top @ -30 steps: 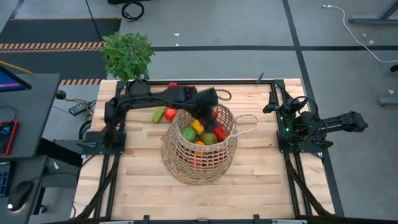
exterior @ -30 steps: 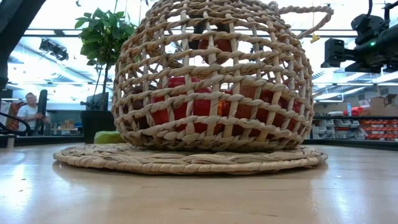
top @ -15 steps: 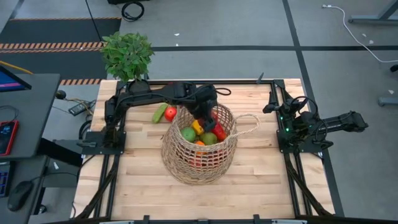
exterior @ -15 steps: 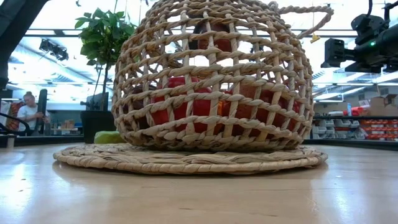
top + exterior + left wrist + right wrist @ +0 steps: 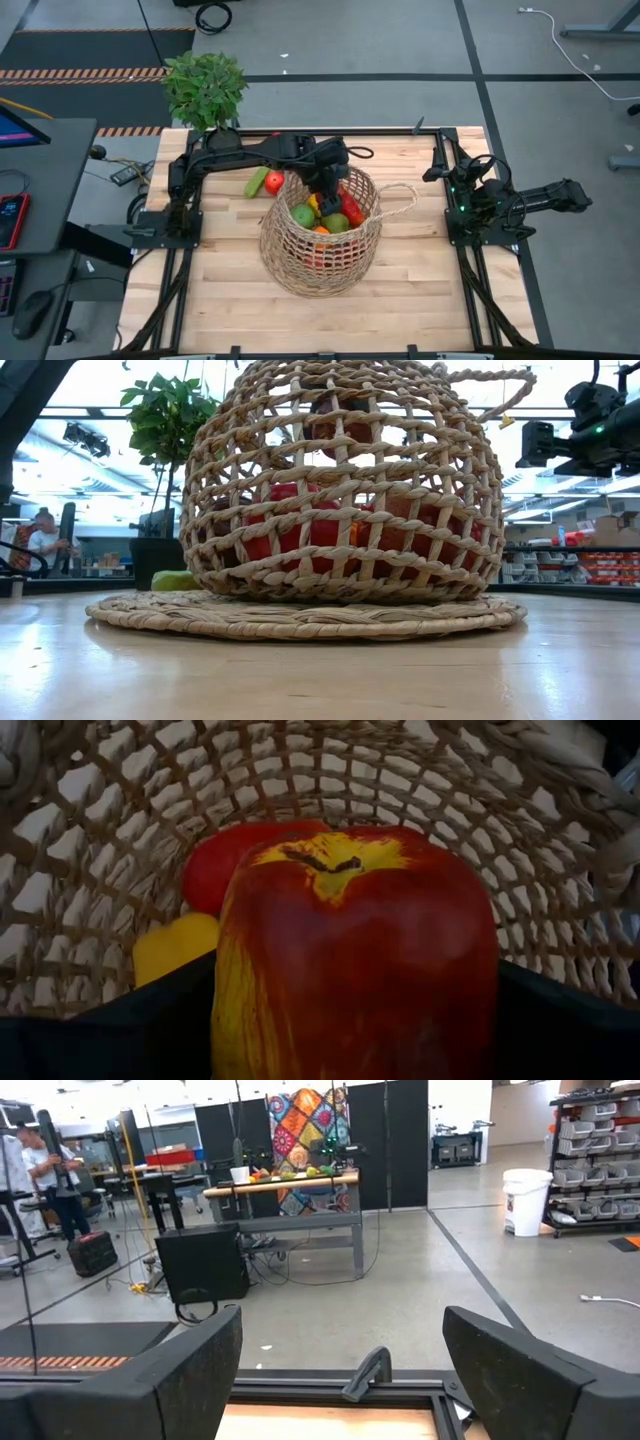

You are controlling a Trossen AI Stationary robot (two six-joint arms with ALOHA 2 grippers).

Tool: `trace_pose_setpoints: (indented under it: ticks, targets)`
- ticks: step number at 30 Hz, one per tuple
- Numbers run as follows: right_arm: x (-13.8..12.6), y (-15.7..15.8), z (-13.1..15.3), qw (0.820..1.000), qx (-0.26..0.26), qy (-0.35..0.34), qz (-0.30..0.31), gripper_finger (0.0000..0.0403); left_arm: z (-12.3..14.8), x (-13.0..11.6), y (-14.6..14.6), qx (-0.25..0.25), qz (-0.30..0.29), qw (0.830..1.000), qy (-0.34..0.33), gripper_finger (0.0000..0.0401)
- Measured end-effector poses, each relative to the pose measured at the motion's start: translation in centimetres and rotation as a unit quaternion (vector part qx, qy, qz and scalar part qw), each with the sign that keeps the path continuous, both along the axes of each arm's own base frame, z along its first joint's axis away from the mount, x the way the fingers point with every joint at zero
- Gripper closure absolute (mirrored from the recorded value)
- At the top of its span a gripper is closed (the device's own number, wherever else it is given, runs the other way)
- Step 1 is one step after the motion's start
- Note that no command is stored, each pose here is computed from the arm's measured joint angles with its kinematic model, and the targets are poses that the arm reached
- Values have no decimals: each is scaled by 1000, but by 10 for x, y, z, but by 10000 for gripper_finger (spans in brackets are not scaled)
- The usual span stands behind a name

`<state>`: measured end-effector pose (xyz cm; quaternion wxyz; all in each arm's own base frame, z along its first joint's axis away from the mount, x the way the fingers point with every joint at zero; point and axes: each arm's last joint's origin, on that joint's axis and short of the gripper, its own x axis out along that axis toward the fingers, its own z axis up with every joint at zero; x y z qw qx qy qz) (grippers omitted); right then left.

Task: Build produce basket
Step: Put the red apple into the brown basket

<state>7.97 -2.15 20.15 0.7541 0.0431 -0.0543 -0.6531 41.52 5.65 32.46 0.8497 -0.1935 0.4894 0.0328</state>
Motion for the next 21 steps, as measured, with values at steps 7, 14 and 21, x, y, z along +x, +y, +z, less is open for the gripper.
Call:
trace_pose_setpoints:
  ticks: [7,14,21]
  targets:
    - [-2,1,13,940,12,-325,100,54,7,-4,-2,-3,-28,1000,-13,46]
    - [13,8,43,827,-16,-412,382,54,28,-16,2,66,-46,996,-47,46]
    - [50,6,90,880,36,-241,407,54,33,-18,5,80,-54,994,-58,46]
